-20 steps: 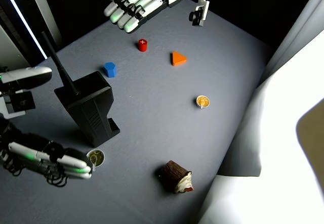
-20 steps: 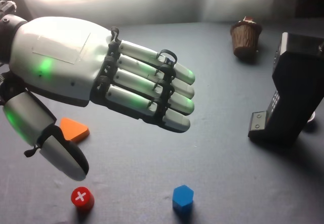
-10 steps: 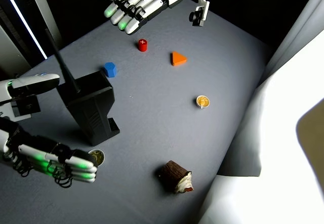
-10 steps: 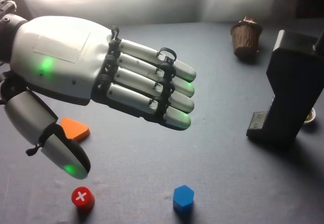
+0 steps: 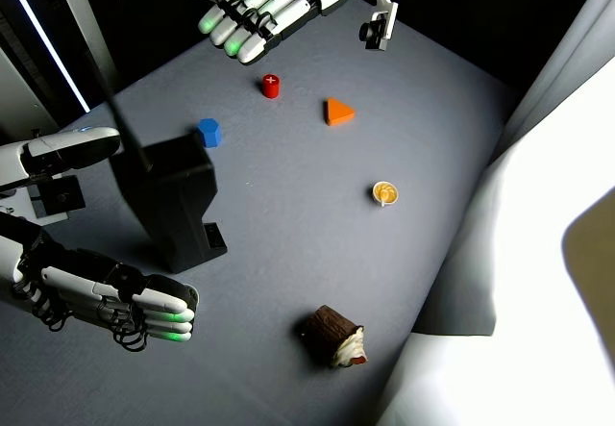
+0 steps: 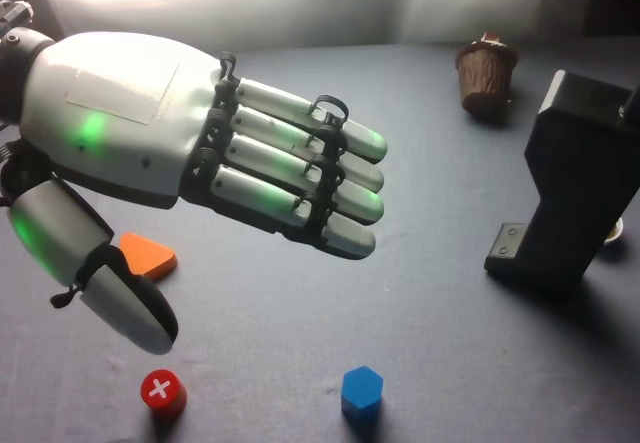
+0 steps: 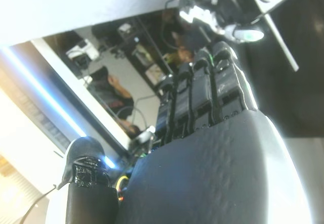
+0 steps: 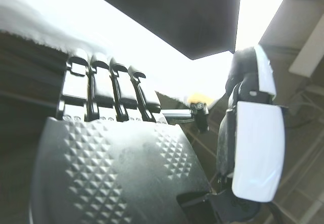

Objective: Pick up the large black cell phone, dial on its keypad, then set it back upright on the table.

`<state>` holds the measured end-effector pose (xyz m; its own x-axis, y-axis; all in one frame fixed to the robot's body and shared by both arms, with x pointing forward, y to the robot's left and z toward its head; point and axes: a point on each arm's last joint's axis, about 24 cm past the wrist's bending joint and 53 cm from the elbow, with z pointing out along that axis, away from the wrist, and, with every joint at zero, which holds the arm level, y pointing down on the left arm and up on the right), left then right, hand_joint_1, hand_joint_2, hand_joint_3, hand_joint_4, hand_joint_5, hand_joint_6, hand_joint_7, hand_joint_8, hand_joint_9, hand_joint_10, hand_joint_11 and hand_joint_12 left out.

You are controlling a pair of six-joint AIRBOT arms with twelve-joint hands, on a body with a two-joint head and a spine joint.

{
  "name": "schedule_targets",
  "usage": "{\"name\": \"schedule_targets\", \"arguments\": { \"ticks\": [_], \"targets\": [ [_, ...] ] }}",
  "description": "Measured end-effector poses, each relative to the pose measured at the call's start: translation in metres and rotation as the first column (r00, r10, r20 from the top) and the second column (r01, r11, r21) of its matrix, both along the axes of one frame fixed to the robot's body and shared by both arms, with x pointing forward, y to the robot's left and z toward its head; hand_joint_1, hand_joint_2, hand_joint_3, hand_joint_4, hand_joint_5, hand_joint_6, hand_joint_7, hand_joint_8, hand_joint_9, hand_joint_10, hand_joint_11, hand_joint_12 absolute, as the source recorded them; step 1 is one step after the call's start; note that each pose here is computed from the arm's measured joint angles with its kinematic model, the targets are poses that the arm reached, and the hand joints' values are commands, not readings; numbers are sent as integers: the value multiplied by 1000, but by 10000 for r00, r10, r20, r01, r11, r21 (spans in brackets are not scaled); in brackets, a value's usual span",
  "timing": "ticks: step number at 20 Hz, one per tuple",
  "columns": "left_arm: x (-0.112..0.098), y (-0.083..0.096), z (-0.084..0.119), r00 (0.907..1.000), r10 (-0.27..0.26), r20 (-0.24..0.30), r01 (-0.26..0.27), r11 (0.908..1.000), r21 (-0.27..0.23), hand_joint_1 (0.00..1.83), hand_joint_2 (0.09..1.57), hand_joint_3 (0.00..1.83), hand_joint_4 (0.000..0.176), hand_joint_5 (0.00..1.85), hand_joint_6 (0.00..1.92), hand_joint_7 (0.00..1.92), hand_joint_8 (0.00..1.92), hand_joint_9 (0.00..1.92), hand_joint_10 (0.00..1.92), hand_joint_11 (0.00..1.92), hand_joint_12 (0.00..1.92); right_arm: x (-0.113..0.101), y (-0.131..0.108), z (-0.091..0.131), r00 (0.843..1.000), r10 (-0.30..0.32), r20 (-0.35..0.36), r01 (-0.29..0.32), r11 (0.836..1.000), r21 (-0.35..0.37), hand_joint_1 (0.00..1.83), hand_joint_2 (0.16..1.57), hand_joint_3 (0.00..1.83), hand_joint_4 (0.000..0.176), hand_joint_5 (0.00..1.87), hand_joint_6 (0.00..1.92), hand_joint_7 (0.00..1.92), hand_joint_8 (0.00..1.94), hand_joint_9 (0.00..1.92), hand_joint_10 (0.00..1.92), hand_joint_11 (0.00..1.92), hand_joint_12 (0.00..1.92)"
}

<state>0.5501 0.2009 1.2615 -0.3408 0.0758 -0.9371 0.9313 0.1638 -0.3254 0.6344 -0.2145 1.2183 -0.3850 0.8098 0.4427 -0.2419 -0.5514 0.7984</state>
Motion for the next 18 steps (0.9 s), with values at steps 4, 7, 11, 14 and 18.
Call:
{"name": "schedule_targets", "arguments": {
  "ticks": [4,7,11,14,18],
  "targets": [
    [0,0,0,10000,-8,2,8,10000,0,0,1178,2,0,80,4,83,2,66,4,9,42,-1,1,0,10000,24,-42,-24,10000,55,663,962,0,0,0,0,0,0,0,0,12,9],
    [0,0,0,10000,-14,1,14,10000,11,0,1176,0,0,64,0,65,0,51,1,5,6,-2,3,2,10000,66,-5,-66,9999,105,660,967,0,0,0,0,0,0,0,0,11,10],
    [0,0,0,10000,-12,20,12,10000,4,0,1176,0,0,79,5,83,5,67,5,7,11,-12,24,7,9978,662,86,-664,9975,229,682,966,0,0,0,0,0,0,0,0,0,0],
    [0,0,0,10000,-22,23,22,10000,19,0,1171,0,0,87,5,93,6,80,7,19,20,-23,43,14,9913,1268,360,-1276,9916,204,668,968,0,0,0,0,0,0,0,0,0,0],
    [-1,0,-1,10000,-36,19,36,10000,62,0,1171,0,0,85,4,93,4,79,6,10,21,-18,36,13,9938,1063,314,-1069,9941,190,713,937,0,0,0,0,0,0,0,0,0,0]
  ]
}}
